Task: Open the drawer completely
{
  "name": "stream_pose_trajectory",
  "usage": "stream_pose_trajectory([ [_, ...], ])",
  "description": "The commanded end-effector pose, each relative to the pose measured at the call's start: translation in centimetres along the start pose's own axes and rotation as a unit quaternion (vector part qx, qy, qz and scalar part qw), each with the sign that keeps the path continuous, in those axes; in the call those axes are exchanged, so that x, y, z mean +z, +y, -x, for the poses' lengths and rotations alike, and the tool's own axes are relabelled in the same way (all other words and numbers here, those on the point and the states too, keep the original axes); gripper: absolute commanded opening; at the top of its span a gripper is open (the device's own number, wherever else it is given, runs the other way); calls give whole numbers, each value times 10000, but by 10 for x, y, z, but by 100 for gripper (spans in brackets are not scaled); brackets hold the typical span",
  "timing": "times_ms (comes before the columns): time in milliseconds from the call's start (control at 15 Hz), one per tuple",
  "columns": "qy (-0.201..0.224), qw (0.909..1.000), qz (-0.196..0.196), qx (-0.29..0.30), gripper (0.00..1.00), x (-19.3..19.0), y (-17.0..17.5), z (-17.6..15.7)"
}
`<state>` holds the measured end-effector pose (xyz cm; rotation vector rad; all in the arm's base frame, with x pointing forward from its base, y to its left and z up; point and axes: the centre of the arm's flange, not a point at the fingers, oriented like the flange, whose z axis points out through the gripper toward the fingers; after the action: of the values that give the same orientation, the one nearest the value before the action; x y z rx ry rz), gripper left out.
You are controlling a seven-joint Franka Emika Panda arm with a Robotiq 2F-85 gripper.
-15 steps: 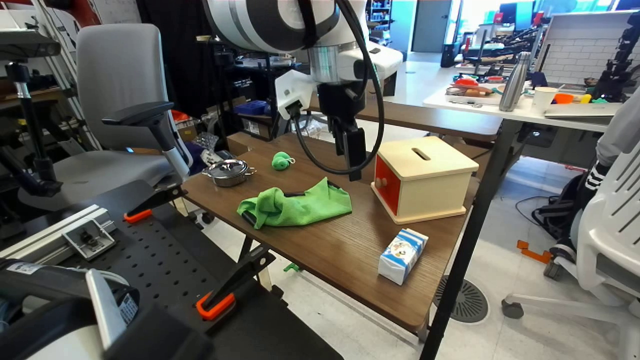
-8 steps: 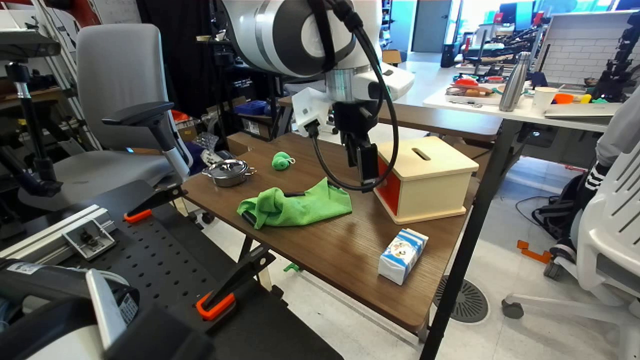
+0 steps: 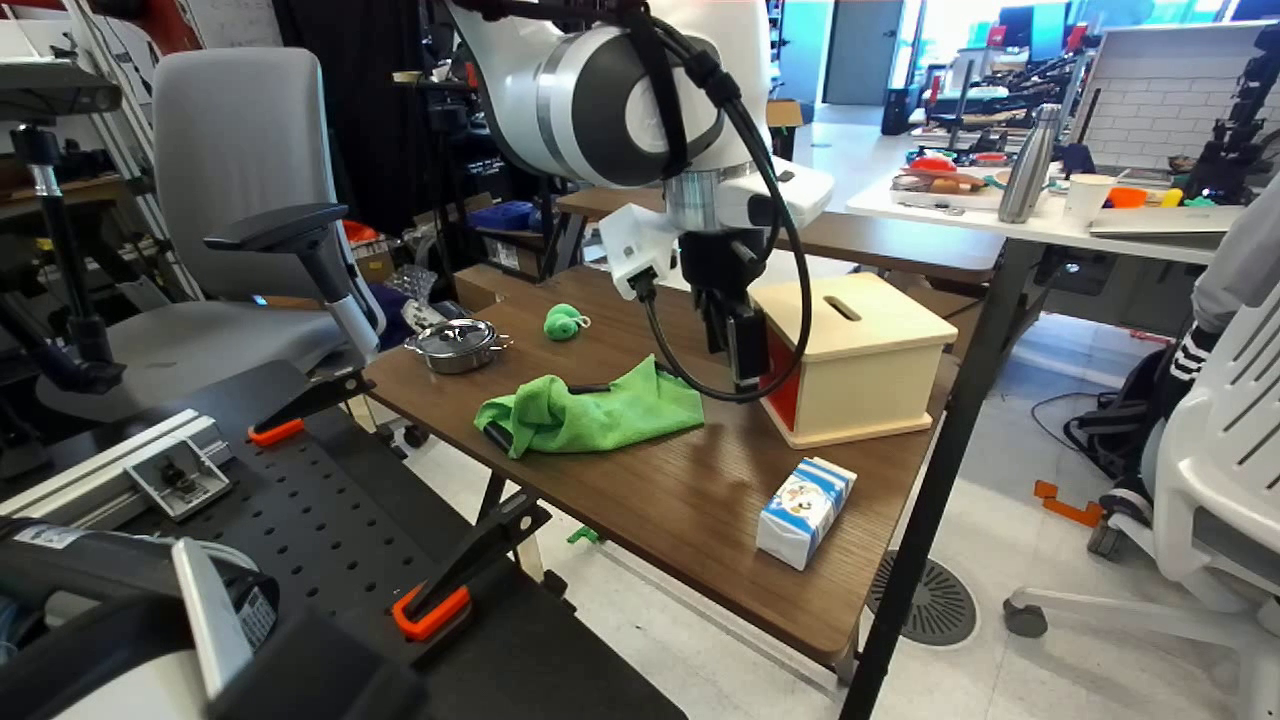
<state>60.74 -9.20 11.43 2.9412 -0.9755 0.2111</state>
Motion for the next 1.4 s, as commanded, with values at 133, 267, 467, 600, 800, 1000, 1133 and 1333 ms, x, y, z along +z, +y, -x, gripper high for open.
stream_pose_trajectory([
  [133, 428, 9990, -43, 153, 100, 2, -8, -9],
  [267, 587, 9981, -49, 171, 100, 3, -9, -10],
  [467, 727, 9972, -40, 177, 100, 5, -12, -10],
  [600, 771, 9968, 1, 209, 74, 8, -12, -9],
  [800, 835, 9963, 31, 212, 49, 10, -13, -6],
  [1000, 859, 9960, 83, 247, 27, 11, -12, -6],
  [1133, 913, 9955, 111, 234, 12, 11, -10, -5],
  [1333, 845, 9961, 140, 221, 7, 8, -10, 2],
])
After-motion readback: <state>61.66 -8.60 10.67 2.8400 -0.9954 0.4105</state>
